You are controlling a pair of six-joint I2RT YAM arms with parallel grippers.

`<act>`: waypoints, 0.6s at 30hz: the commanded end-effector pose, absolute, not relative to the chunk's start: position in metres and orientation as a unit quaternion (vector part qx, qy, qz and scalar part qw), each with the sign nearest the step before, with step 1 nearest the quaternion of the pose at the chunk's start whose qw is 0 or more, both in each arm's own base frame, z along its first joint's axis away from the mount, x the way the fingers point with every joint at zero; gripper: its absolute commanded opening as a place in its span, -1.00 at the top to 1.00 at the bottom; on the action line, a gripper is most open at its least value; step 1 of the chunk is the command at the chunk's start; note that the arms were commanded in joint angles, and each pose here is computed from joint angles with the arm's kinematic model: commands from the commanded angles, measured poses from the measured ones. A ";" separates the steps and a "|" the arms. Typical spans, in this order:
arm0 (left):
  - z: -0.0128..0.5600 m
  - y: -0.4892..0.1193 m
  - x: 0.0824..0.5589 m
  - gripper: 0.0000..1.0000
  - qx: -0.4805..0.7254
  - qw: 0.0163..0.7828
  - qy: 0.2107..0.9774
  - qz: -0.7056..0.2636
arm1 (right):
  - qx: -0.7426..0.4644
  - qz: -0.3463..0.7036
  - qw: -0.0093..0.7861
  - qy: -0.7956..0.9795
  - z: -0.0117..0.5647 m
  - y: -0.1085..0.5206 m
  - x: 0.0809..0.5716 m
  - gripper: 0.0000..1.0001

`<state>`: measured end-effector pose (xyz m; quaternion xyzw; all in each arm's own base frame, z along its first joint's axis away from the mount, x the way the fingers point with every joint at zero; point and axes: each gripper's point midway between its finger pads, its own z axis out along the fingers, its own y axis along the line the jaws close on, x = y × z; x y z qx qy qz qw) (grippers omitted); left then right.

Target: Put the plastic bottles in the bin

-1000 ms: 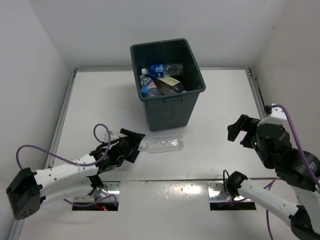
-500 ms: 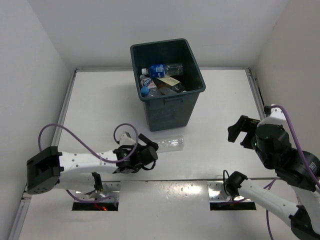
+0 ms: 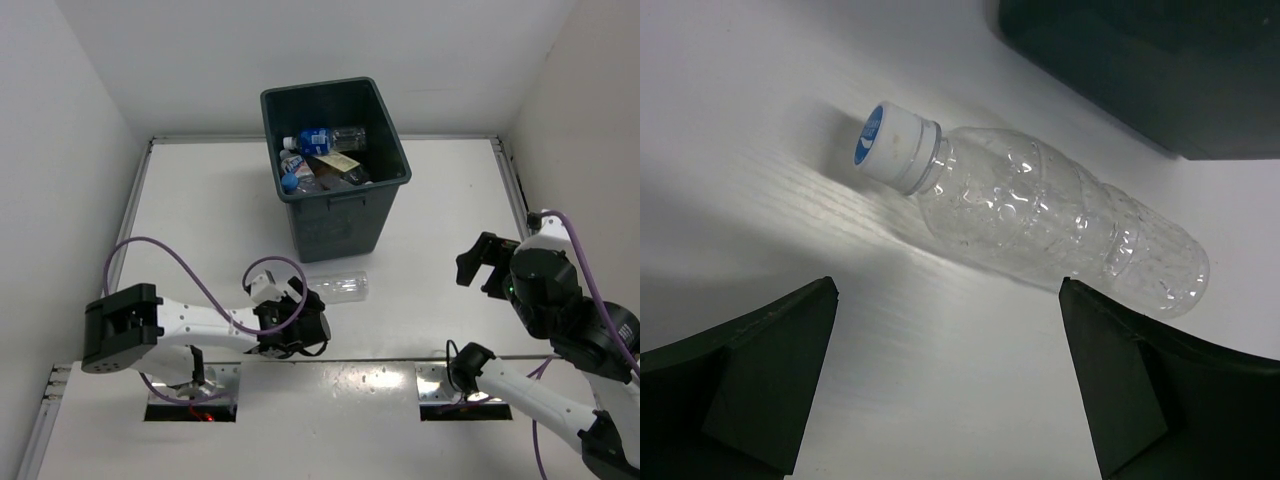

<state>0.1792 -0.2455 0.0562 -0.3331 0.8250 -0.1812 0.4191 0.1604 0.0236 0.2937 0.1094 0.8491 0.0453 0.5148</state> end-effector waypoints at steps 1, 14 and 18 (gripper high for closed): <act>0.123 -0.245 0.220 -1.00 -0.821 0.169 0.286 -0.465 | 0.113 0.040 0.518 0.847 0.297 0.022 0.162 -1.00; 0.200 -0.206 0.220 -1.00 -0.744 0.337 0.361 -0.449 | 0.115 0.030 0.519 0.846 0.294 0.017 0.161 -1.00; 0.241 -0.171 0.223 -1.00 -0.687 0.429 0.417 -0.414 | 0.113 0.034 0.517 0.848 0.290 0.019 0.161 -1.00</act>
